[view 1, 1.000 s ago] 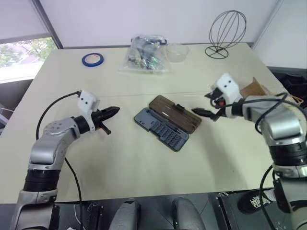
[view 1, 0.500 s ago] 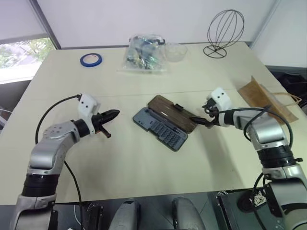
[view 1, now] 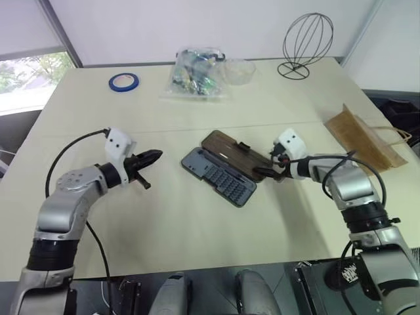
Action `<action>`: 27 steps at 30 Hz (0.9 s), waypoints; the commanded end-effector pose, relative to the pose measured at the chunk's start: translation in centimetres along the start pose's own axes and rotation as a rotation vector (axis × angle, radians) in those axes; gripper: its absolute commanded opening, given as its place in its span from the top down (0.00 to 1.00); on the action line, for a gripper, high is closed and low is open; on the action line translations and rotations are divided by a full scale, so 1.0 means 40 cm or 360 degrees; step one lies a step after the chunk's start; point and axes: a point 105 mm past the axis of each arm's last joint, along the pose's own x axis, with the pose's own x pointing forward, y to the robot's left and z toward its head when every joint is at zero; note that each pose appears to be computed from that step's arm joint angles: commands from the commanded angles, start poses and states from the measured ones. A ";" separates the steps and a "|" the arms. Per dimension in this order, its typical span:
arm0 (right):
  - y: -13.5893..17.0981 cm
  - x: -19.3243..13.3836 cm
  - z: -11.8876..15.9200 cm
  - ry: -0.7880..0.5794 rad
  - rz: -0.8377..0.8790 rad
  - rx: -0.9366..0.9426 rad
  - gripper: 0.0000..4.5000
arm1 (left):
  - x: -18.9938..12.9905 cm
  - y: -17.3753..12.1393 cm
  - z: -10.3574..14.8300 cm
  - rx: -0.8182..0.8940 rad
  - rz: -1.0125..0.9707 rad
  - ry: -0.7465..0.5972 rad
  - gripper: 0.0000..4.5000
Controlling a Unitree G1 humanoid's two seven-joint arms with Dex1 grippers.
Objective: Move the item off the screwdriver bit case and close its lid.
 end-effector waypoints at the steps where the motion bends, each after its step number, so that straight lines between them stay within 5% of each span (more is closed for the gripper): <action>1: 0.008 0.003 -0.004 0.0013 0.0036 -0.0033 0.12 | -0.016 0.006 0.036 0.0064 0.0035 -0.0065 1.00; 9: 0.011 0.004 -0.014 0.0048 0.0076 -0.0062 0.99 | -0.021 0.006 0.033 0.0060 0.0060 -0.0068 1.00; 17: 0.029 0.003 0.001 0.0028 0.0142 -0.0135 0.99 | -0.023 0.015 0.037 0.0067 0.0084 -0.0076 1.00; 27: 0.051 -0.011 0.091 -0.0076 0.0151 -0.1062 0.99 | -0.016 0.019 0.042 0.0074 0.0077 -0.0088 1.00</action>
